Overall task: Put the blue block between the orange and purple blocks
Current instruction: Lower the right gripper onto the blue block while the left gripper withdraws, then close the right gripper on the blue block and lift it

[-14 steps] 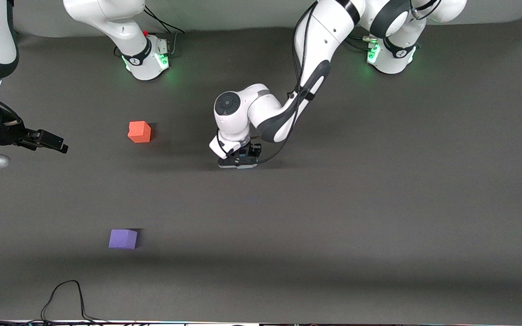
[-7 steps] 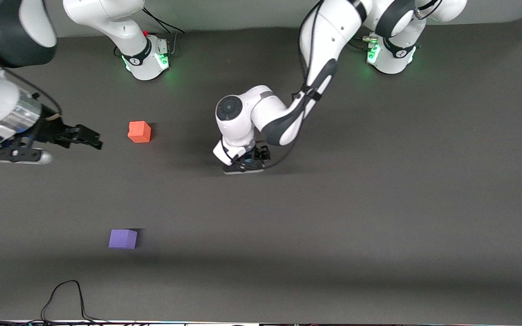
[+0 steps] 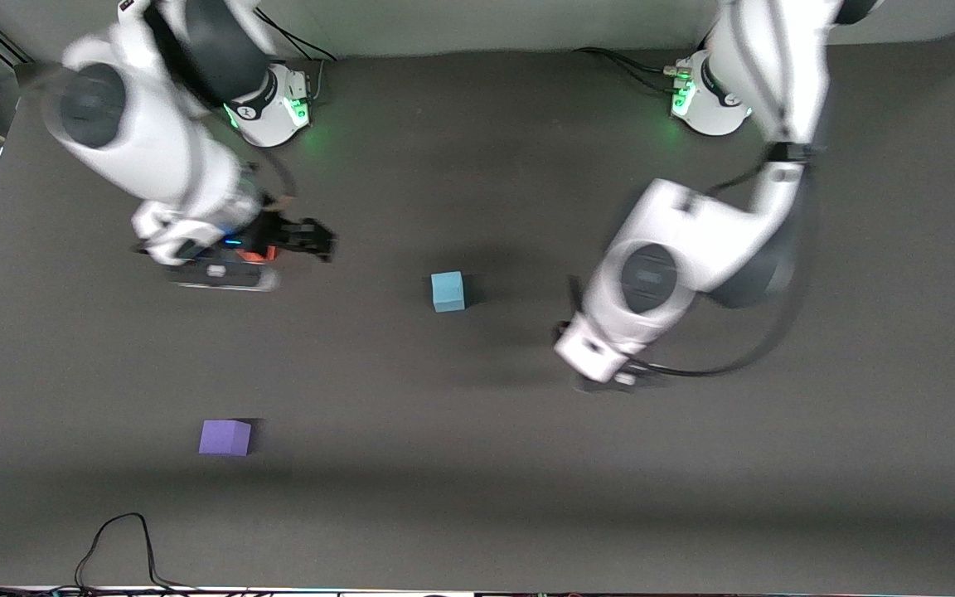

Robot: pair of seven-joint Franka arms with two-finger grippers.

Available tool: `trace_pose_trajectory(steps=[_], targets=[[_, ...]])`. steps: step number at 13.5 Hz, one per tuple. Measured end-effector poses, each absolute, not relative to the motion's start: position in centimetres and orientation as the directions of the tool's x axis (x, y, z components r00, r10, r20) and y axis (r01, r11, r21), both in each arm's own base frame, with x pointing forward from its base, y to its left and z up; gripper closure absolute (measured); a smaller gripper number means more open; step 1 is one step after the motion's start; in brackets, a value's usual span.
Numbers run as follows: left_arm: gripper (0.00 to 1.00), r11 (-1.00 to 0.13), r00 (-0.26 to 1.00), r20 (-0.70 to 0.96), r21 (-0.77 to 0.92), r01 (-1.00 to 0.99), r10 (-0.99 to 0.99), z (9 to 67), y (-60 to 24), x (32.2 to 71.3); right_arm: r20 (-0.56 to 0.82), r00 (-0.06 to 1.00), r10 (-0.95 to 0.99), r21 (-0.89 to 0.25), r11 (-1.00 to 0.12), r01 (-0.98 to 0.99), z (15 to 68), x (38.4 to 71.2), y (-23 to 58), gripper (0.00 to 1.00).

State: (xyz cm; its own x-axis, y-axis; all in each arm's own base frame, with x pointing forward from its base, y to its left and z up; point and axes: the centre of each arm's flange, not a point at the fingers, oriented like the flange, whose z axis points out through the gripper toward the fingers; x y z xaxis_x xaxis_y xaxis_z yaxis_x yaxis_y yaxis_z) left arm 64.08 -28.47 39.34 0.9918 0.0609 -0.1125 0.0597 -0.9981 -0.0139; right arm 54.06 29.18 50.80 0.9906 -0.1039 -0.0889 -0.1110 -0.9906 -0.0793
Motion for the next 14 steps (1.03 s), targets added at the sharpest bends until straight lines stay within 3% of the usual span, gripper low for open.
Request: trace_pose_trajectory(steps=[3,7,14], targets=[[0.0,-0.999,0.986,-0.168,0.029,0.018,0.013,42.2,-14.3,65.7,-0.071,0.997,-0.022,-0.057,-0.998,-0.026,44.9,52.8,38.6,0.0],[0.0,-0.998,0.984,-0.178,0.06,0.015,0.004,47.1,-0.7,64.6,-0.04,0.999,0.014,-0.041,-0.999,0.013,36.8,51.1,44.6,0.0],[0.0,-0.999,0.993,-0.113,0.023,0.024,0.021,57.1,1.9,59.8,0.003,1.0,-0.002,-0.033,-0.999,-0.002,26.3,48.3,42.1,0.0]])
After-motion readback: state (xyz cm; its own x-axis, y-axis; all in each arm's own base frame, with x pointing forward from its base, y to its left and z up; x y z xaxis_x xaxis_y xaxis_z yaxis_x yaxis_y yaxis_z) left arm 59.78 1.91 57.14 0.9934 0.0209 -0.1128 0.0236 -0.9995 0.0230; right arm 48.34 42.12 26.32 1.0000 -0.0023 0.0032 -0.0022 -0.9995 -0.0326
